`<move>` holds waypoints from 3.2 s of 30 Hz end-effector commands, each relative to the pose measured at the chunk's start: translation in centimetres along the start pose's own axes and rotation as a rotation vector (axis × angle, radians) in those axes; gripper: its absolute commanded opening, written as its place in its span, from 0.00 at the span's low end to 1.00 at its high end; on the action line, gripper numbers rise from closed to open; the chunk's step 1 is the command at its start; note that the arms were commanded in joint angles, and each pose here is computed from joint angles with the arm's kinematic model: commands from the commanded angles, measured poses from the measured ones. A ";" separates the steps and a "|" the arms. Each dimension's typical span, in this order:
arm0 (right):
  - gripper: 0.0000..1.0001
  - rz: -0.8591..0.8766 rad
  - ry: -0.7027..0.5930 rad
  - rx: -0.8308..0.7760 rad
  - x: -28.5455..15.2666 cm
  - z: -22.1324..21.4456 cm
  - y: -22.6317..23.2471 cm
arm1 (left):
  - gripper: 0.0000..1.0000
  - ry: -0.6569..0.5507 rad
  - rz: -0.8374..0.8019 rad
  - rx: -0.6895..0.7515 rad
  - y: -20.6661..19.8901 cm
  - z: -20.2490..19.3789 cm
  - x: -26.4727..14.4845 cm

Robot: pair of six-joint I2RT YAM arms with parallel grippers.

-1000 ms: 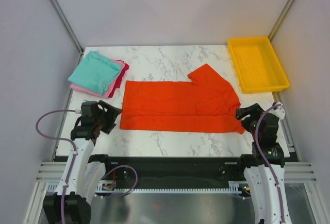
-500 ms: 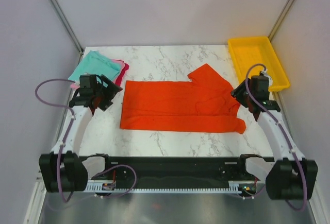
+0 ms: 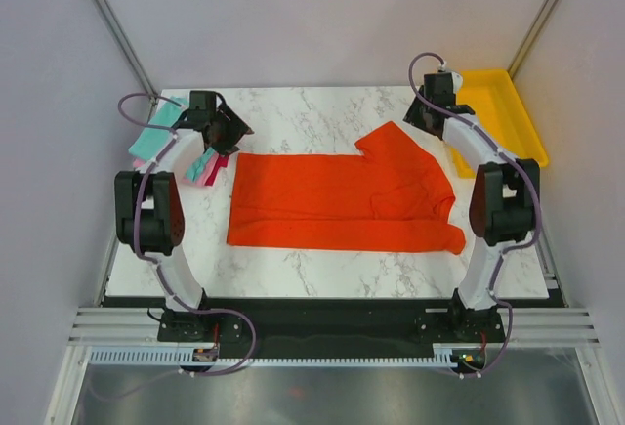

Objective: Fold and stack the t-shirts

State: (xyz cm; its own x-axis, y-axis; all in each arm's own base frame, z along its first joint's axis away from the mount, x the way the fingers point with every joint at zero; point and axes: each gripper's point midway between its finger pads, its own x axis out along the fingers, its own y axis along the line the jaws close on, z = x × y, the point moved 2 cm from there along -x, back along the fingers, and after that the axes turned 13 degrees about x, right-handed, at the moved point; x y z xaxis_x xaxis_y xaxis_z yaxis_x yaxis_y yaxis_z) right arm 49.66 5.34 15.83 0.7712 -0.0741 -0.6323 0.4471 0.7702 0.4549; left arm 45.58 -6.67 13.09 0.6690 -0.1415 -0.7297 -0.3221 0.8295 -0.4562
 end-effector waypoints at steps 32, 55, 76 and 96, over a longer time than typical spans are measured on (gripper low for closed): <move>0.00 -0.164 -0.046 -0.275 14.3 -2.3 2.3 | 0.71 -0.015 0.176 0.136 2.2 1.2 7.7; 0.00 -0.117 -0.056 -0.179 13.3 -0.7 2.2 | 0.16 0.028 0.241 0.160 4.2 -0.7 9.5; 0.00 -0.019 -0.140 -0.047 6.8 4.8 2.4 | 0.02 -0.151 0.143 0.155 0.4 3.6 4.1; 0.00 0.058 -0.157 -0.058 -0.5 4.4 2.4 | 0.02 -0.195 0.154 0.123 1.4 3.1 0.3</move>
State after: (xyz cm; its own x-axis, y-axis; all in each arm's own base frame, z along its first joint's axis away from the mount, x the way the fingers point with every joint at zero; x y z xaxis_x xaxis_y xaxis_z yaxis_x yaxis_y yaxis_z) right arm 53.12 3.97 15.98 0.8019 -0.1376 -0.5814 0.4282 0.8110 0.3986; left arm 47.40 -4.86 9.12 0.6539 0.0452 -0.7552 -0.3489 0.9038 -0.2480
